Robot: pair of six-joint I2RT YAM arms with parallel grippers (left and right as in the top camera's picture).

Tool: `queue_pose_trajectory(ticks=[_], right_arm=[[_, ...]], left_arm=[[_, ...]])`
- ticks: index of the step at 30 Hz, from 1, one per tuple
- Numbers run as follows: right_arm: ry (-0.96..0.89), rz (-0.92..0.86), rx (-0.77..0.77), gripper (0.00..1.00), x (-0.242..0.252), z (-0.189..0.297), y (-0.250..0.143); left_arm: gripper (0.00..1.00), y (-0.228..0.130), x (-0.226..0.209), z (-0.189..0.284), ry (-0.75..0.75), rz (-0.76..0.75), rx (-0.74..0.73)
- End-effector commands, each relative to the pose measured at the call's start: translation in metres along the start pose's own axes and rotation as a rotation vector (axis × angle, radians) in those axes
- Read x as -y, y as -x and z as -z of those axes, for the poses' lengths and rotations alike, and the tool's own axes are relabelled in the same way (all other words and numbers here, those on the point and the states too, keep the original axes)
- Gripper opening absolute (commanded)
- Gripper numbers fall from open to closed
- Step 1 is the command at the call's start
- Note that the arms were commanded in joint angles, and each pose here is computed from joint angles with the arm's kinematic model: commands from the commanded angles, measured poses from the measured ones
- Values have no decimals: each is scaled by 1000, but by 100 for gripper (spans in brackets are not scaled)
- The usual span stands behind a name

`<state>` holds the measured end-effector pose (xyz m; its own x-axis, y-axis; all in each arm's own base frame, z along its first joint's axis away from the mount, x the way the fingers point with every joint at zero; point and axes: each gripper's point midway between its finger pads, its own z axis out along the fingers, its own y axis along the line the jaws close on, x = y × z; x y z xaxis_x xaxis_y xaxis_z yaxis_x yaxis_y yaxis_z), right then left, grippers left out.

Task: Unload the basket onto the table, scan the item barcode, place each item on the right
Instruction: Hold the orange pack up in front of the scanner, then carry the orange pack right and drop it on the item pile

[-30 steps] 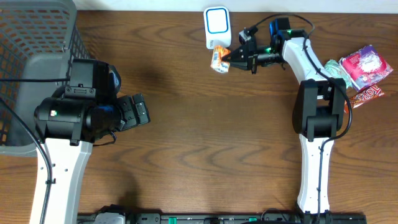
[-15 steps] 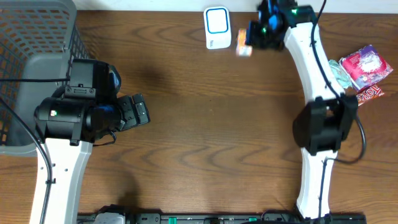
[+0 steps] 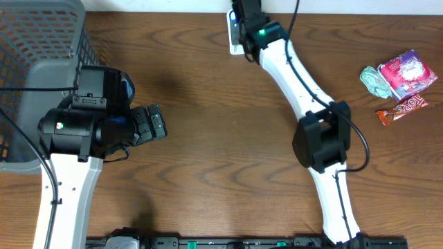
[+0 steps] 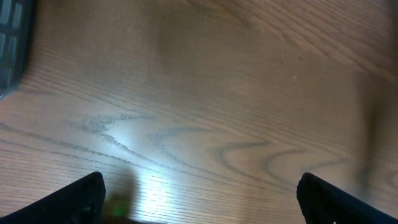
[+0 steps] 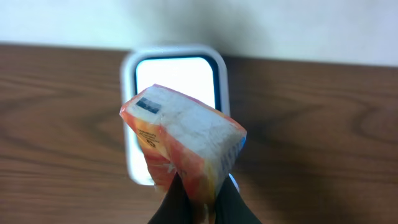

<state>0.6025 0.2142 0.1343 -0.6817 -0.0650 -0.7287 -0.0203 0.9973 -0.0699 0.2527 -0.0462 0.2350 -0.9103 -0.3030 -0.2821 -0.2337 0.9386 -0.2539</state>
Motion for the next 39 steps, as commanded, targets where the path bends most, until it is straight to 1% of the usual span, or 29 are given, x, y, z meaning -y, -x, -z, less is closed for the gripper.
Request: queue_pose_trajectory(ticks=[1,5,8,12,15,17,21,26,28,29,30,31,32,34,35,39], right_arm=[[-84,19,28,3,18,-1,6],[-149,11,44,6,34,4,14],[-217,6,24,5,61,14,19],[-352,2,-49,6,122,26,16],[-467,59,-165,6,177,31,-4],[-533,91,-268,4,214,34,-23],[-616,54,-415,2,281,43,-55],[-666,-25,-496,2,340,50,-78],[-659,-61,-519,10,356,50,-87],[-637,-91,-532,24,363,49,-93],[-617,-111,-542,35,367,48,-96],[-597,-129,-548,56,369,47,-99],[-576,-146,-554,70,370,46,-102],[-567,-186,-561,90,374,49,-106],[-577,-213,-561,93,377,52,-107],[-601,-289,-534,98,379,68,-101]], left_arm=[[98,0,-1,0,0,-14,-3],[98,0,-1,0,0,-14,-2],[98,0,-1,0,1,-14,-2],[98,0,-1,0,0,-14,-3],[98,0,-1,0,1,-14,-2],[98,0,-1,0,1,-14,-2],[98,0,-1,0,0,-14,-3],[98,0,-1,0,1,-14,-2],[98,0,-1,0,1,-14,-2],[98,0,-1,0,0,-14,-3],[98,0,-1,0,1,-14,-2],[98,0,-1,0,0,-14,-3],[98,0,-1,0,0,-14,-3],[98,0,-1,0,0,-14,-3],[98,0,-1,0,1,-14,-2],[98,0,-1,0,0,-14,-3]])
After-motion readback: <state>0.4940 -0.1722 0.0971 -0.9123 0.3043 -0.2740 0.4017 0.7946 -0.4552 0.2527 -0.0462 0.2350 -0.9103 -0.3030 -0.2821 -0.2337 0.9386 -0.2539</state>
